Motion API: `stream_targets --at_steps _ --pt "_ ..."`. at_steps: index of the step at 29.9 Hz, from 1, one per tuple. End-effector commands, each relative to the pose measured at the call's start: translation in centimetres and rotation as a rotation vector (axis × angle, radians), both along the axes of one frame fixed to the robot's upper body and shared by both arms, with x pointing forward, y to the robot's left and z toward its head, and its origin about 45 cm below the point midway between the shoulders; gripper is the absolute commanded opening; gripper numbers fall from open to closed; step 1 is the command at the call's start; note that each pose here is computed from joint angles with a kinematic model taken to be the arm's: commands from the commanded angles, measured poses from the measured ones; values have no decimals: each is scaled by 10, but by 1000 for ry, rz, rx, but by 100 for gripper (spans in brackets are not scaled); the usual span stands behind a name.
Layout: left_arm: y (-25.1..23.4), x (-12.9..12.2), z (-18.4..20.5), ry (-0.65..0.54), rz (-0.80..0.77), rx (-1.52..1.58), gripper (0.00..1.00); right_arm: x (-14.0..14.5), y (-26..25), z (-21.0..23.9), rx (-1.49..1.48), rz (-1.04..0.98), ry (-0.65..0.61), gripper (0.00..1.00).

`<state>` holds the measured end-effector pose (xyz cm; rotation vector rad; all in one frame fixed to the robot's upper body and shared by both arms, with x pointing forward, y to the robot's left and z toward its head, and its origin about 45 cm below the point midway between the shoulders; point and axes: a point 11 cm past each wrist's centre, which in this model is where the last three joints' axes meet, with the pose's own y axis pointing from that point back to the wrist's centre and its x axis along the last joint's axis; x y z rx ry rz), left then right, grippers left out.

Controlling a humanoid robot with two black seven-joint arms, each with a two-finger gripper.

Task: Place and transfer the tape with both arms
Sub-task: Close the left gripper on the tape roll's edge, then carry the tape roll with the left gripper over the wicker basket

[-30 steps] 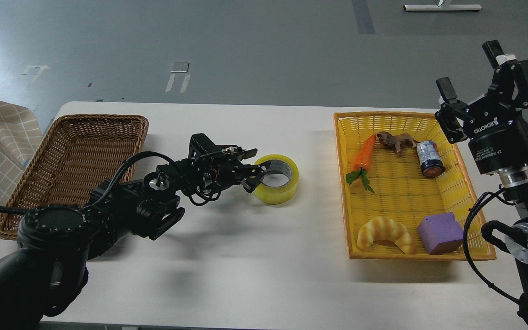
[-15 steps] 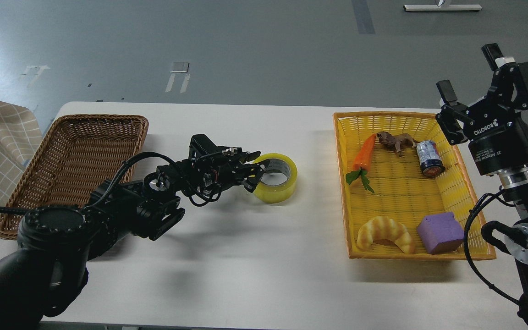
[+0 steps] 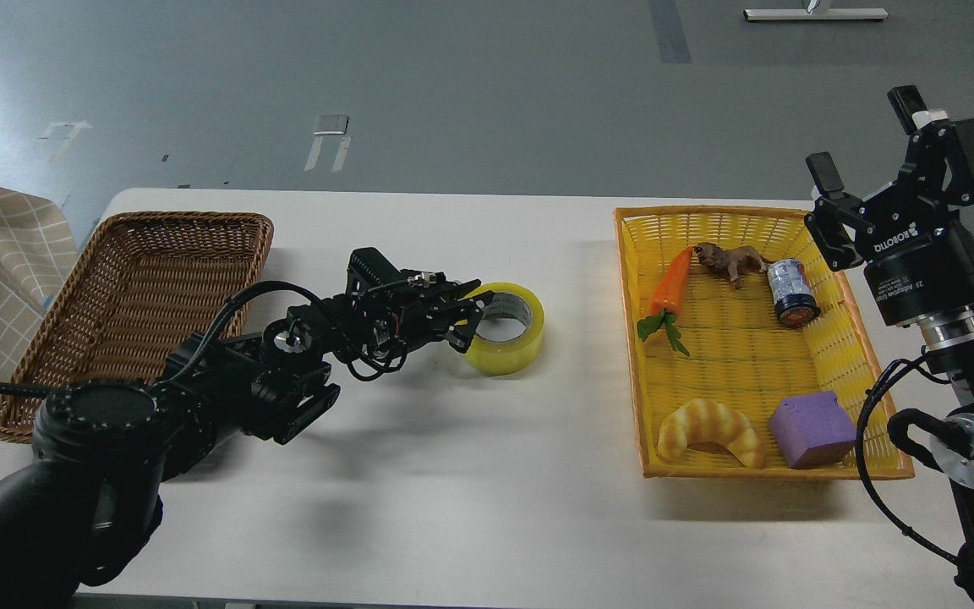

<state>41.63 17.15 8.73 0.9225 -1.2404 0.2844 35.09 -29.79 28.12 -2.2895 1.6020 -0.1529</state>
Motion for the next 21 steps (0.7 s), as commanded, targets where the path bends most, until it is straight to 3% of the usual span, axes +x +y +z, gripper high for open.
stream_targets --at_steps 1,9,19,21 --pt "1 -1 -1 5 10 -7 8 0 0 0 2 -8 1 99" --pt "-1 10 13 -20 40 -48 8 1 -1 1 0 -8 -1 99" --pt "-16 54 80 -141 60 -123 9 1 -1 1 0 -8 -1 99" --pt "0 61 88 -160 88 -117 9 1 -1 1 0 -8 -1 99"
